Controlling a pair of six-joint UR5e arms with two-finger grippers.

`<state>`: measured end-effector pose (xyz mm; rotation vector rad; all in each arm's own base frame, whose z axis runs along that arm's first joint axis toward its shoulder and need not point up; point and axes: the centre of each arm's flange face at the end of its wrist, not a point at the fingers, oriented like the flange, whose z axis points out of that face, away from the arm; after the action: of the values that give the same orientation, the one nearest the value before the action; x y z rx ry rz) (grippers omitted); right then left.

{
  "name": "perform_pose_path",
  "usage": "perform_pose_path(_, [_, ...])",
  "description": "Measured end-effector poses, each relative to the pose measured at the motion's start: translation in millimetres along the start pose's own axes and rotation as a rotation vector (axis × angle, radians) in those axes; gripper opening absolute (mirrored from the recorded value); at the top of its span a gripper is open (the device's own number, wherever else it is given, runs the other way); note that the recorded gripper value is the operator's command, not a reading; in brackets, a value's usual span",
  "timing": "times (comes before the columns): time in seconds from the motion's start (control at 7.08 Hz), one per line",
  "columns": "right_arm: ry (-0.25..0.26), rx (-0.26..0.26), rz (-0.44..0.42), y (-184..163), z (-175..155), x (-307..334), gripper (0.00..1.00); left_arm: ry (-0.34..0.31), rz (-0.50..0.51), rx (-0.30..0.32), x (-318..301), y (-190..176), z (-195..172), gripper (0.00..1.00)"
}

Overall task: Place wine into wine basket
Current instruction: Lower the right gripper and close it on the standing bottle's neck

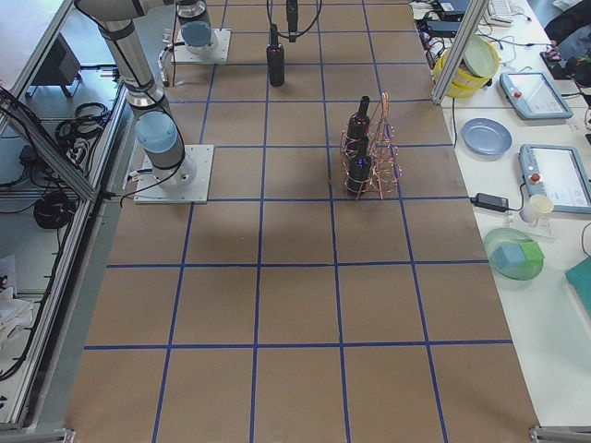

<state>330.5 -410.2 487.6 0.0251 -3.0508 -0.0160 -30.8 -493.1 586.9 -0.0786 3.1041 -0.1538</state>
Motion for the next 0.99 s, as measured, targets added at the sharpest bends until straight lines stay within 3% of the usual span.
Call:
perform_pose_path(0.14, [-0.029, 0.006, 0.024, 5.2, 8.5, -29.7, 1.0, -0.001, 0.003, -0.007, 0.2, 2.9, 2.3, 1.0])
perform_pose_path(0.42, [-0.139, 0.073, 0.017, 9.4, 5.4, -67.0, 1.0, -0.004, 0.003, -0.017, 0.1, 8.7, 6.0, 1.0])
perform_pose_path(0.56, [-0.162, 0.08, 0.037, 9.9, 6.5, -77.2, 1.0, -0.004, 0.003, -0.02, 0.5, 10.5, 7.2, 1.0])
perform_pose_path(0.99, [-0.152, 0.035, 0.091, 31.7, 31.8, -129.8, 1.0, -0.003, 0.004, -0.03, 0.7, 15.8, 7.3, 1.0])
